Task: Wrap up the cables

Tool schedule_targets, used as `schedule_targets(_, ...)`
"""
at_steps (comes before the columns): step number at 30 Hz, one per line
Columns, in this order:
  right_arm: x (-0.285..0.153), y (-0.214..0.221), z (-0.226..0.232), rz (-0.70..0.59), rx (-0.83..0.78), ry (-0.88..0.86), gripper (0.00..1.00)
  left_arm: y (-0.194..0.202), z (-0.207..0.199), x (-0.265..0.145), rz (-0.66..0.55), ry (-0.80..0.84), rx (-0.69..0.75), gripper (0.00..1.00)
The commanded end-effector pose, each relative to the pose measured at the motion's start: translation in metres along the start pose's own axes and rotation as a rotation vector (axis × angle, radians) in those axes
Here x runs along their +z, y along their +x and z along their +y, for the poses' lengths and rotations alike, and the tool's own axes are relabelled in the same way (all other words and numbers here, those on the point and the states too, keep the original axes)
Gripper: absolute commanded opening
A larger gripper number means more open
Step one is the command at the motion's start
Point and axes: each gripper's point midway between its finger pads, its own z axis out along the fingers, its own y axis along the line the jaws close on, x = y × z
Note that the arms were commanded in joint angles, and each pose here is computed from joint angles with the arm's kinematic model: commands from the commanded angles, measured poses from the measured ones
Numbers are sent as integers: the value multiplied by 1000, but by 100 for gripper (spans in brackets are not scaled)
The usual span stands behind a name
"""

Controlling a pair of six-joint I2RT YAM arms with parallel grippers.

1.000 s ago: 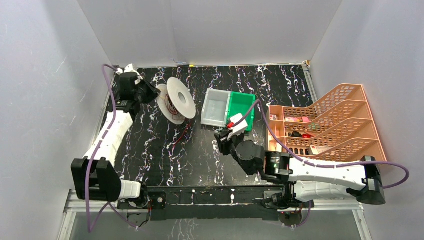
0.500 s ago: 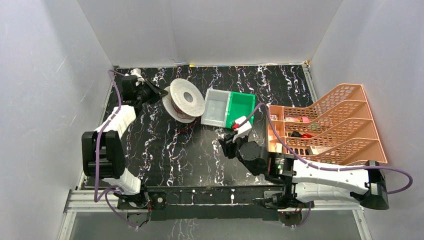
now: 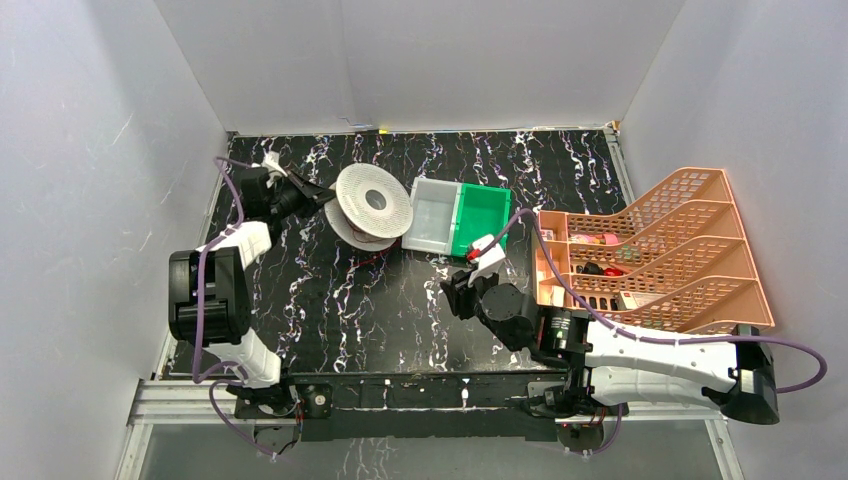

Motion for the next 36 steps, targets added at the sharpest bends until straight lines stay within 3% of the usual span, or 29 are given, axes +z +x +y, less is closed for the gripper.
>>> schedule_targets(1,1,-15,3,-51,58,-23,39,-19,-25,-14,-36,224,-72,0)
schedule_targets(12,8,-9,5,-34,62,-34,39,-26,-8,-16,-52,231,-130,0)
schedule_targets(28,14,-6,4,-29,75,-37,40,-3,67,5,-6,-32,-174,0)
schedule_targets(32,12,-6,1,-34,85,-32,40,2,79,5,3,-86,-190,12)
schedule_targets(36,11,-6,-4,-35,97,-16,41,4,89,2,9,-157,-184,29)
